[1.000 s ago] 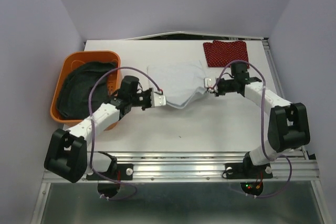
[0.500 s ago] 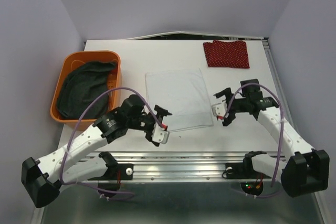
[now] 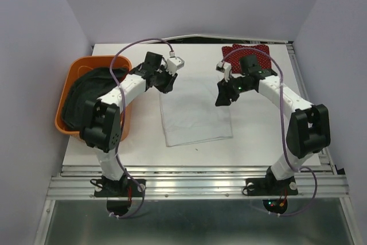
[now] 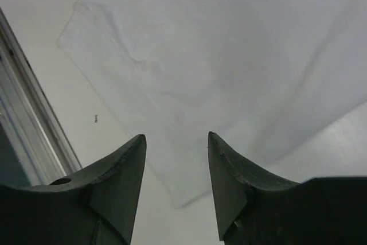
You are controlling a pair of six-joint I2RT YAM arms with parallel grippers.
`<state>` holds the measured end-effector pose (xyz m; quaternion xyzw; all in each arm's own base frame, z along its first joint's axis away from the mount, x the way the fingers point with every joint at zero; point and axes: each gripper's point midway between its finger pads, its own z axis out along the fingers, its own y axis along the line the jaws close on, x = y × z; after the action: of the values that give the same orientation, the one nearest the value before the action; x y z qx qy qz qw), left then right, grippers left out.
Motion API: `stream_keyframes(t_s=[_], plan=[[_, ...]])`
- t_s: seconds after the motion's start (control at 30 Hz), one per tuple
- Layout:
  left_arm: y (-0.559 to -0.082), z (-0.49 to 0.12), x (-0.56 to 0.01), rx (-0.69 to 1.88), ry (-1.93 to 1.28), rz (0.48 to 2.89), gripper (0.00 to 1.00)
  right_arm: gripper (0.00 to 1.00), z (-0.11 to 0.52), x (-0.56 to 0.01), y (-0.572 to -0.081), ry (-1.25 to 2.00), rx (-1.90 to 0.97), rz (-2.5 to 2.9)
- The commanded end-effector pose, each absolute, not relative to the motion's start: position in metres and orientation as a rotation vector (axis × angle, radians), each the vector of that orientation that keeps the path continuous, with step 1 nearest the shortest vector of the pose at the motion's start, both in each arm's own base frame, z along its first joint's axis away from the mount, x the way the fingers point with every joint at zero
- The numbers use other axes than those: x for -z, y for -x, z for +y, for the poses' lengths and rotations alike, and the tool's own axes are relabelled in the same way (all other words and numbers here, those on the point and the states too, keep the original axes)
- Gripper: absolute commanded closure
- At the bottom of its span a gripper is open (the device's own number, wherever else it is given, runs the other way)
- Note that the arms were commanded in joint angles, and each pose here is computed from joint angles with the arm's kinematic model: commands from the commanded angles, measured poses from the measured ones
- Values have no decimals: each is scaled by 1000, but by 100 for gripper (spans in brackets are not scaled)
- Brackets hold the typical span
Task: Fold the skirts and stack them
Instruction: Flatten the skirt out
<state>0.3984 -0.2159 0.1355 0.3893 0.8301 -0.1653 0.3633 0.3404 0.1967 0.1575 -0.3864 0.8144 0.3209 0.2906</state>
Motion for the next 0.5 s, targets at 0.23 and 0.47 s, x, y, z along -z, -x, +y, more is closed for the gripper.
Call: stream_keyframes(t_s=[0.23,0.47], plan=[[-411,-184,-49,148,-1034,2400,74,50,173,-45,-339,838,-626,2642],[-332,-190,-21,227,-1285,2438,82,51,134,-10,-394,932,-307,2659]])
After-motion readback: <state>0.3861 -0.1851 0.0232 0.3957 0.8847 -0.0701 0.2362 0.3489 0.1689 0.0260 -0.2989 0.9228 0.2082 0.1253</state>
